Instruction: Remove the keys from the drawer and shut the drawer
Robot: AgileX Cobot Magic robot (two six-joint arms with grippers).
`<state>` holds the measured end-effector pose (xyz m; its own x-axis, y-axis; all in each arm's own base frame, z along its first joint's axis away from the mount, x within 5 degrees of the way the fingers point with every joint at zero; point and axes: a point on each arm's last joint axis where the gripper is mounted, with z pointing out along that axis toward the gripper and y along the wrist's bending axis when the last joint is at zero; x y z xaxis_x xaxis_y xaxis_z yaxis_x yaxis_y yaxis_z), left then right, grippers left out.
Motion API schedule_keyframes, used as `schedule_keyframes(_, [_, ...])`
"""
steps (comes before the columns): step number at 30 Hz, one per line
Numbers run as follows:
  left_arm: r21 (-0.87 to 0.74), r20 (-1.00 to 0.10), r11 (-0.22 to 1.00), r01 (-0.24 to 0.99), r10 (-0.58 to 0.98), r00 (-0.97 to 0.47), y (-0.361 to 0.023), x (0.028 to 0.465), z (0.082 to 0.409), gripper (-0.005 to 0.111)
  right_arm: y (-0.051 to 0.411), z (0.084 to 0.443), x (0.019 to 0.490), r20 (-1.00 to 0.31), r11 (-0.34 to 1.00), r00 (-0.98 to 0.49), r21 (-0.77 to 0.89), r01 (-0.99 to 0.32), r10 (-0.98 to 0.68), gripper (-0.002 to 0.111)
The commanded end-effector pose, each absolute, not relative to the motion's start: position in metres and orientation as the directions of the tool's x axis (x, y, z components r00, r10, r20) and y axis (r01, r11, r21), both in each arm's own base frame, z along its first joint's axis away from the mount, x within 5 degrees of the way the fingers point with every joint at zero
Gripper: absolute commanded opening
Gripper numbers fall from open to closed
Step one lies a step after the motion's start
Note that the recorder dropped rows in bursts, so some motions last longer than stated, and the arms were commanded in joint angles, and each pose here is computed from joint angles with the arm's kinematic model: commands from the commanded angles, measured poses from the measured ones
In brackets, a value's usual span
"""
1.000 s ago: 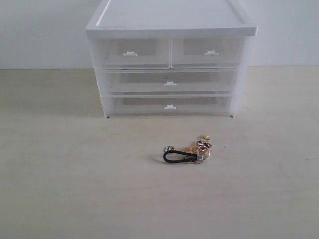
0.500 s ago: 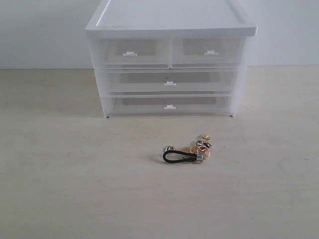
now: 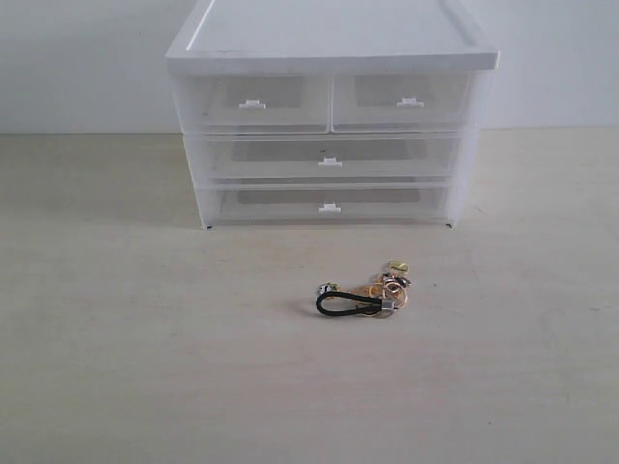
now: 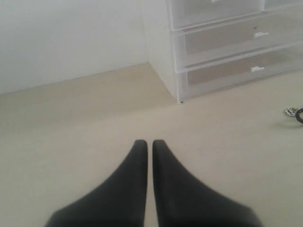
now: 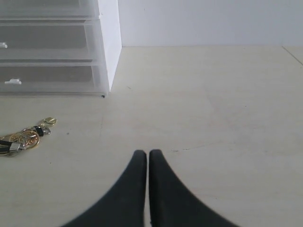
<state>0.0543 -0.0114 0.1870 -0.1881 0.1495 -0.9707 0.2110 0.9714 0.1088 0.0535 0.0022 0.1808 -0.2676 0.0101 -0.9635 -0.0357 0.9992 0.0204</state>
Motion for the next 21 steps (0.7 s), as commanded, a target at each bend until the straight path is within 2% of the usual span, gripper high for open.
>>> schedule_keyframes(1, [0.026, -0.978, 0.979, 0.2, 0.067, -0.197, -0.0118, 0.0532, 0.1865, 0.004, 0.0019, 0.1824, 0.0535, -0.968, 0.999, -0.252, 0.011, -0.034, 0.002, 0.0])
schedule_keyframes(11, [-0.023, -0.978, 0.995, 0.094, -0.003, -0.208, -0.0071, 0.0541, 0.1864, 0.004, 0.0019, 0.1824, 0.0535, -0.968, 0.999, -0.252, 0.011, -0.034, 0.002, 0.0])
schedule_keyframes(21, [-0.137, -0.969, 0.987, 0.085, -0.115, -0.219, -0.0092, 0.0539, 0.1865, 0.004, 0.0019, 0.1824, 0.0535, -0.968, 0.999, -0.252, 0.013, -0.034, 0.004, 0.0])
